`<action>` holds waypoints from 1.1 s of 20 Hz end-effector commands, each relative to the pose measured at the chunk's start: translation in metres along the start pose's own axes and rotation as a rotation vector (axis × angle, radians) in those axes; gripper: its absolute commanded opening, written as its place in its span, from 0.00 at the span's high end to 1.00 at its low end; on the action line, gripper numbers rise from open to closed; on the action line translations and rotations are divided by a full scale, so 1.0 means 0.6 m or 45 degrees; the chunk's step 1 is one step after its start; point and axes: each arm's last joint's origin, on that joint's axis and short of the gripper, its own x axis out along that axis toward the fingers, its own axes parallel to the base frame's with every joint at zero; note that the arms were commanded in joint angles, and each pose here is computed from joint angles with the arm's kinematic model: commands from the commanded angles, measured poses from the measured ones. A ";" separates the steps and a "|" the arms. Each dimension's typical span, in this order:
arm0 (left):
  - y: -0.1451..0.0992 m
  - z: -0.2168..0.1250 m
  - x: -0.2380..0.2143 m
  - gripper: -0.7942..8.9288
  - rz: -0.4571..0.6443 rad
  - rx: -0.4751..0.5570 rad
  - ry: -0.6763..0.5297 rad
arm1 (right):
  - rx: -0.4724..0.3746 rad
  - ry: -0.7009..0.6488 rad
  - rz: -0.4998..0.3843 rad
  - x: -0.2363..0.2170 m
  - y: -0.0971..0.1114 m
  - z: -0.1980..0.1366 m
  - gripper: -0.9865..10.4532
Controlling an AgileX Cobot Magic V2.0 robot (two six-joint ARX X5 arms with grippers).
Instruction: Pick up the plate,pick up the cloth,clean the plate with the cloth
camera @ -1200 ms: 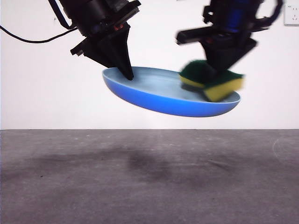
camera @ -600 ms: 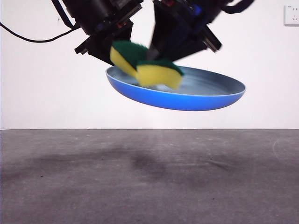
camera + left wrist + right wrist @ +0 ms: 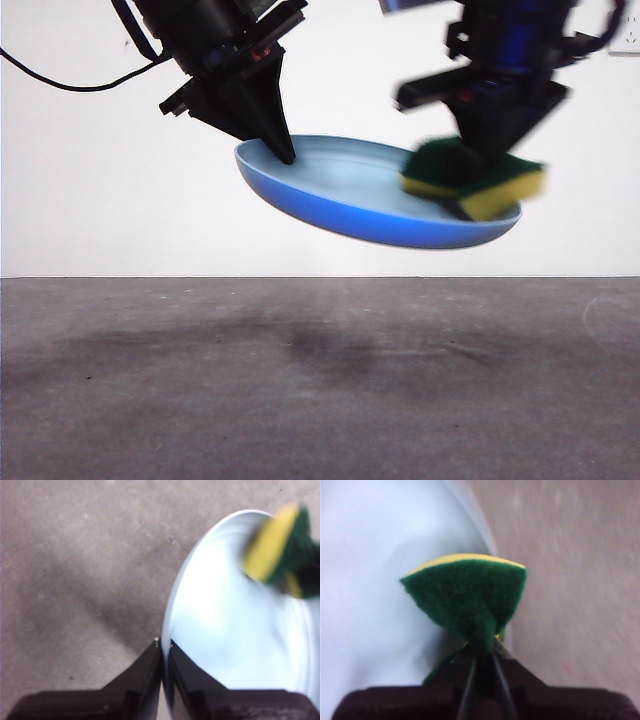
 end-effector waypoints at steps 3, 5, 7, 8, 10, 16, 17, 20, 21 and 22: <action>-0.005 0.003 0.003 0.93 -0.095 0.015 -0.021 | 0.065 -0.239 0.530 0.003 0.021 0.031 0.92; -0.002 0.005 0.002 0.93 -0.085 0.013 -0.043 | 0.058 -0.227 0.694 0.004 0.029 0.030 0.92; 0.007 0.010 0.000 0.93 -0.075 -0.019 -0.079 | 0.040 -0.130 0.825 0.011 0.037 0.019 0.92; 0.011 0.012 -0.002 0.93 -0.067 -0.035 -0.099 | 0.025 -0.024 0.866 0.018 0.043 0.007 0.92; 0.021 0.015 -0.005 0.93 -0.053 -0.059 -0.130 | -0.028 0.188 0.852 0.026 0.046 -0.019 0.92; 0.052 0.009 -0.012 0.93 0.141 -0.072 -0.107 | -0.031 0.151 0.213 0.001 0.007 -0.021 0.92; 0.057 0.007 -0.011 0.93 0.234 -0.066 -0.089 | -0.003 0.079 0.159 -0.012 -0.002 -0.014 0.92; 0.072 0.002 -0.008 0.93 0.356 -0.066 -0.052 | 0.063 -0.068 0.140 -0.044 -0.018 -0.003 0.92; 0.078 0.000 -0.005 0.93 0.373 -0.078 -0.037 | 0.079 -0.106 0.141 -0.054 -0.023 -0.001 0.92; 0.084 -0.002 -0.003 0.93 0.381 -0.088 -0.024 | 0.095 -0.145 0.141 -0.065 -0.029 0.000 0.92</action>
